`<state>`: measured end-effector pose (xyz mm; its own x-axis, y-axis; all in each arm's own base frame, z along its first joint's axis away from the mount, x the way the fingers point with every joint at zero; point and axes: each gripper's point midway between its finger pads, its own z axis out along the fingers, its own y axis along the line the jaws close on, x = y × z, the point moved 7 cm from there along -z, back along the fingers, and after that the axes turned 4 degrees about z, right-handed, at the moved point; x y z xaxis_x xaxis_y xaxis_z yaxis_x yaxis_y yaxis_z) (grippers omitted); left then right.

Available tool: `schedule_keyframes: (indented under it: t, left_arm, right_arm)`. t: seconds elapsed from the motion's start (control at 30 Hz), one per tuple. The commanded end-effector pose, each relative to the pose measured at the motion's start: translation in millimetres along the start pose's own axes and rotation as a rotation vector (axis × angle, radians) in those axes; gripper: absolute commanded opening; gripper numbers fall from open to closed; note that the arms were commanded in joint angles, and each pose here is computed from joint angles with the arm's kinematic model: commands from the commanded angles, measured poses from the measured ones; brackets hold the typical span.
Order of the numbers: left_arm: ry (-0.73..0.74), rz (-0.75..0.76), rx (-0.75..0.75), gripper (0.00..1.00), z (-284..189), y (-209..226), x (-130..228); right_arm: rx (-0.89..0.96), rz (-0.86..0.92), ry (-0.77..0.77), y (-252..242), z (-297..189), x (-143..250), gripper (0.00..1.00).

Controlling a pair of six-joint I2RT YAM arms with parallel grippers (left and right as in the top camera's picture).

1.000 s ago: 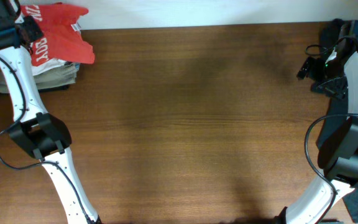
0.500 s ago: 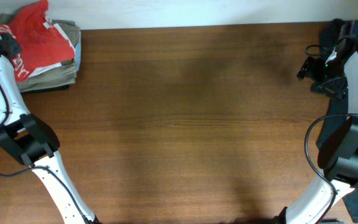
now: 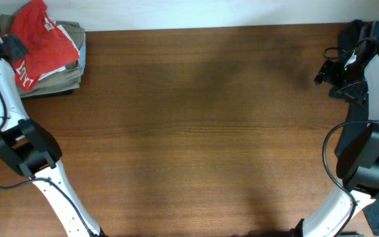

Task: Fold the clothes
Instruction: 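Carry the shirt to the top-left clothes stack with the left gripper, then release the shirt onto the stack and pull the left gripper back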

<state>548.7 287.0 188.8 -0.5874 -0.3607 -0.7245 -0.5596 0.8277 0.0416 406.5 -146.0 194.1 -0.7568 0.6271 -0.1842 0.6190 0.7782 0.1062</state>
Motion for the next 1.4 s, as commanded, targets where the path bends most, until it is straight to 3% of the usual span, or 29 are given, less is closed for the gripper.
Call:
schedule_keyframes:
  t: [0.0, 0.1, 0.13, 0.37, 0.53, 0.63, 0.73, 0.87, 0.97, 1.13, 1.27, 1.37]
  left_arm:
    - [-0.158, 0.007, 0.204, 0.51, -83.6, -12.8, -56.1]
    - [-0.107, 0.021, 0.318, 0.05, -81.5, -28.9, -45.7]
    - [-0.074, 0.026, 0.321, 0.01, -76.2, -33.6, -38.2]
    - [0.212, 0.075, 0.38, 0.01, 0.2, -86.7, 50.1]
    - [0.321, 0.118, 0.409, 0.01, 28.1, -121.0, 95.4]
    - [0.295, 0.125, 0.419, 0.01, 19.3, -126.9, 86.8]
    - [0.152, 0.121, 0.426, 0.01, -11.0, -123.6, 40.6]
    - [-0.085, 0.102, 0.313, 0.02, -45.9, -103.0, -20.9]
    - [-0.166, 0.078, 0.243, 0.02, -45.2, -86.5, -37.4]
    - [-0.166, 0.051, 0.142, 0.02, -14.7, -60.6, -30.1]
    - [-0.096, 0.03, 0.101, 0.02, 31.4, -34.5, -1.6]
    - [-0.026, 0.019, 0.089, 0.14, 62.1, -19.2, 25.1]
  right_arm:
    - [0.007, 0.003, -0.018, -0.3, -5.1, -1.5, 0.99]
    - [0.007, 0.003, -0.018, -0.3, -5.1, -1.5, 0.99]
    - [0.007, 0.004, -0.018, -0.3, -5.1, -1.5, 0.99]
    - [0.007, 0.003, -0.018, -0.3, -5.1, -1.5, 0.99]
    - [0.007, 0.004, -0.018, -0.3, -5.1, -1.5, 0.99]
    - [0.007, 0.003, -0.018, -0.3, -5.1, -1.5, 0.99]
    - [0.007, 0.004, -0.018, -0.2, -5.1, -1.5, 0.99]
    - [0.007, 0.004, -0.018, -0.3, -5.1, -1.5, 0.99]
    - [0.007, 0.003, -0.018, -0.2, -5.1, -1.5, 0.99]
    - [0.007, 0.003, -0.018, -0.3, -5.1, -1.5, 0.99]
    - [0.007, 0.003, -0.018, -0.3, -5.1, -1.5, 0.99]
    - [0.007, 0.004, -0.018, -0.3, -5.1, -1.5, 0.99]
